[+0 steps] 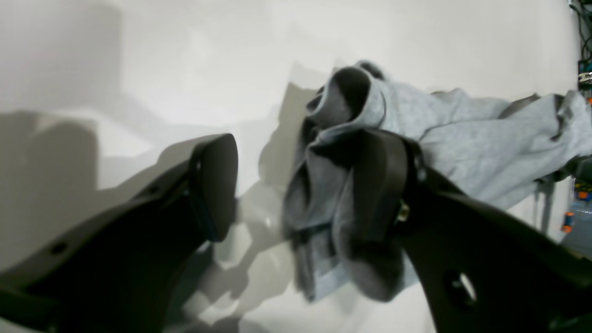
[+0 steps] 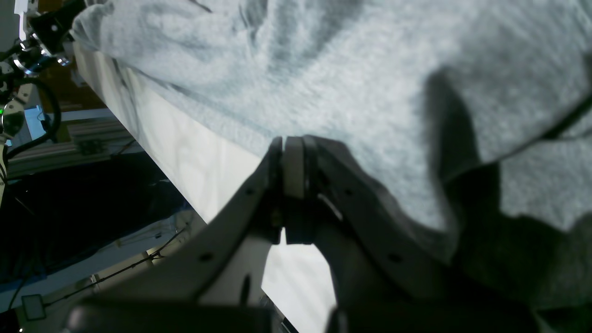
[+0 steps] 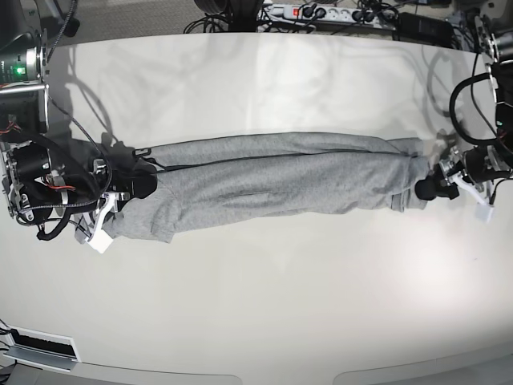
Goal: Layout the t-shirt on the table in an organized manner, then fold the t-shirt properly
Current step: 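Grasp both ends of the long folded strip with both grippers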
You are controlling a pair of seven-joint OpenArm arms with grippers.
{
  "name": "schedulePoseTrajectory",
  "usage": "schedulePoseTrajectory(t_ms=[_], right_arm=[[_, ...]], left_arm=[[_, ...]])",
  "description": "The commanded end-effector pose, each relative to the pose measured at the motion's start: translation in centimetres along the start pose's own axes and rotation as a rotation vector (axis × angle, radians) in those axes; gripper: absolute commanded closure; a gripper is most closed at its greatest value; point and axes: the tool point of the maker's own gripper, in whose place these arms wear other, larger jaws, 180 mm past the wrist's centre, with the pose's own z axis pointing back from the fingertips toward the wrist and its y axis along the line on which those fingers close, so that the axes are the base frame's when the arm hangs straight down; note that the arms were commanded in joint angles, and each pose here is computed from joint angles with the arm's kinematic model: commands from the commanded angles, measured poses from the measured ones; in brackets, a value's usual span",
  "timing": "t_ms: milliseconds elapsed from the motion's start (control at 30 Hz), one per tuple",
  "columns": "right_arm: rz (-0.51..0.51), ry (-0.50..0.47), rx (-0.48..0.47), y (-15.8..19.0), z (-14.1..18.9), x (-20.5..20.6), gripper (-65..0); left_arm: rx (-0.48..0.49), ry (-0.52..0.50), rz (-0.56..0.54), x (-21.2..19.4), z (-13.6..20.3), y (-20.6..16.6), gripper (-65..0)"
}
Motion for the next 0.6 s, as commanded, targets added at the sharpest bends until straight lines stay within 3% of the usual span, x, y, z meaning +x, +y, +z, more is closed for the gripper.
schedulePoseTrajectory(t_ms=[0,100,167,300,467,567], right_arm=[[0.034,-0.045,-0.002,0.3,1.3,1.9,0.0],[0.034,-0.044,-0.002,0.3,1.3,1.9,0.0],[0.033,-0.043,-0.002,0.3,1.3,1.9,0.0],[0.034,-0.041,-0.002,0.3,1.3,1.8,0.0],[0.037,-0.044,-0.001,0.4,1.3,2.0,0.0],[0.051,-0.042,0.041,1.5,1.5,2.2,0.0]], left_arm=[[-0.005,0.081,-0.019,-1.3,-0.4,-0.4,-40.5],[-0.085,0.102,0.029,-2.1,-1.4,-2.5,-40.1],[-0.137,0.061,0.062,-1.4,-1.7,-3.6,-35.1],[-0.178,0.05,0.066,-0.1,-1.6,-4.7,0.0],[-0.238,0.065,0.032,2.9,-0.1,-6.1,0.0],[-0.224,0.04,-0.016,5.3,1.6,-6.0,0.0]])
